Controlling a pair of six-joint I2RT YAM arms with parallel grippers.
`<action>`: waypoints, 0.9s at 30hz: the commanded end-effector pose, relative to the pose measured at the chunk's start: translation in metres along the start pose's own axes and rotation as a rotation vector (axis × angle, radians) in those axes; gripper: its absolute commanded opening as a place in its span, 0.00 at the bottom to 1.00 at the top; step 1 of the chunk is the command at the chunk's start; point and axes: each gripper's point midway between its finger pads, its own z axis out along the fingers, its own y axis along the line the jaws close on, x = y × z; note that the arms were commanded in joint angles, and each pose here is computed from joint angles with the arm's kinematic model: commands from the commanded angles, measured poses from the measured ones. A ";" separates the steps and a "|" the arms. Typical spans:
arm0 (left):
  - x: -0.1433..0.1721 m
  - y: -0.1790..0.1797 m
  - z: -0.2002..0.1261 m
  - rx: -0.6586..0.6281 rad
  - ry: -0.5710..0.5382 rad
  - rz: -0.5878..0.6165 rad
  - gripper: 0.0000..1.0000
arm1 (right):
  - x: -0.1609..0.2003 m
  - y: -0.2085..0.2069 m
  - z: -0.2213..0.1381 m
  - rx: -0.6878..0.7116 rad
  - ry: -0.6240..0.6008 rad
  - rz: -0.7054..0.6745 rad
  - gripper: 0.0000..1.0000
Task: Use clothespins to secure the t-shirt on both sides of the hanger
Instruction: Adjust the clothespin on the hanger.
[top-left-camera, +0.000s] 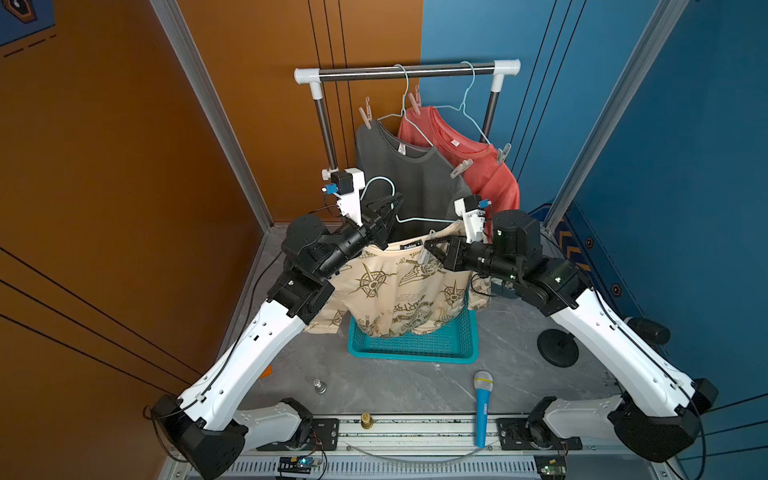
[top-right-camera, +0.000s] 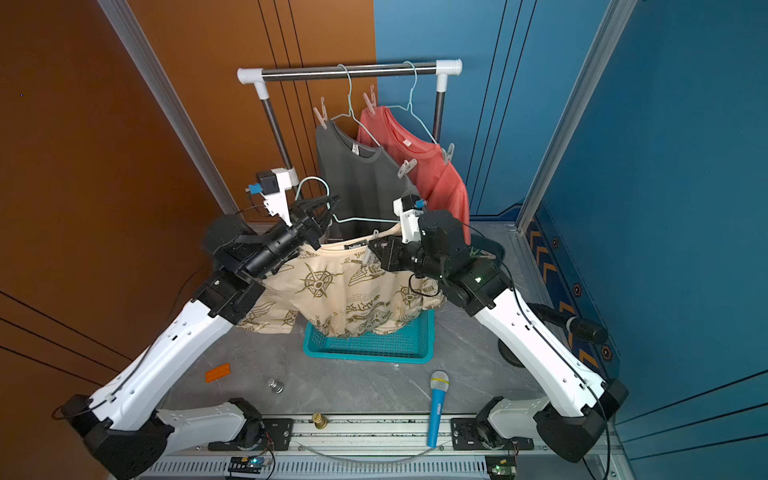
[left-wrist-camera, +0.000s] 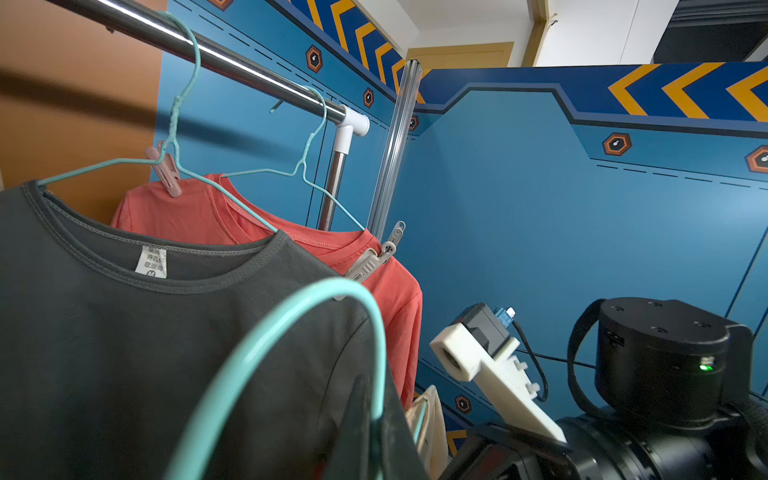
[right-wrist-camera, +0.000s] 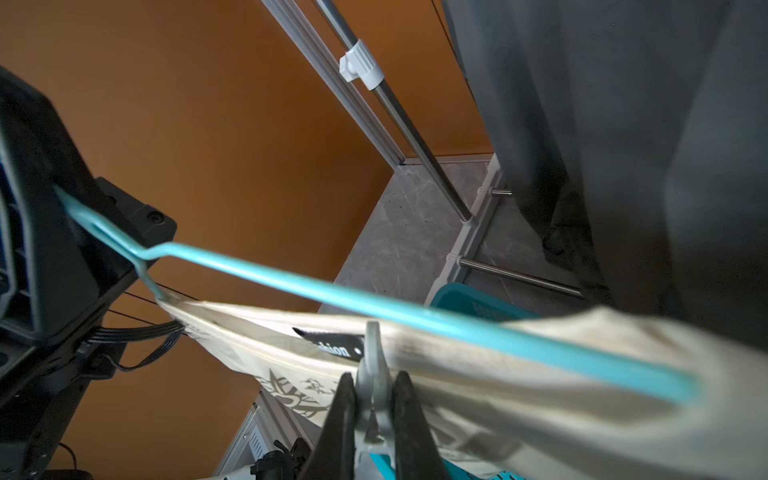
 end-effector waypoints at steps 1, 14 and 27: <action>-0.018 -0.019 0.004 0.072 -0.063 0.026 0.07 | -0.015 0.027 0.002 -0.082 -0.048 0.011 0.00; -0.009 -0.026 0.018 0.098 -0.067 0.031 0.07 | 0.029 0.045 0.070 -0.134 0.083 0.072 0.00; 0.002 -0.013 0.027 0.060 -0.062 0.022 0.08 | 0.059 0.075 0.090 -0.193 0.164 0.056 0.00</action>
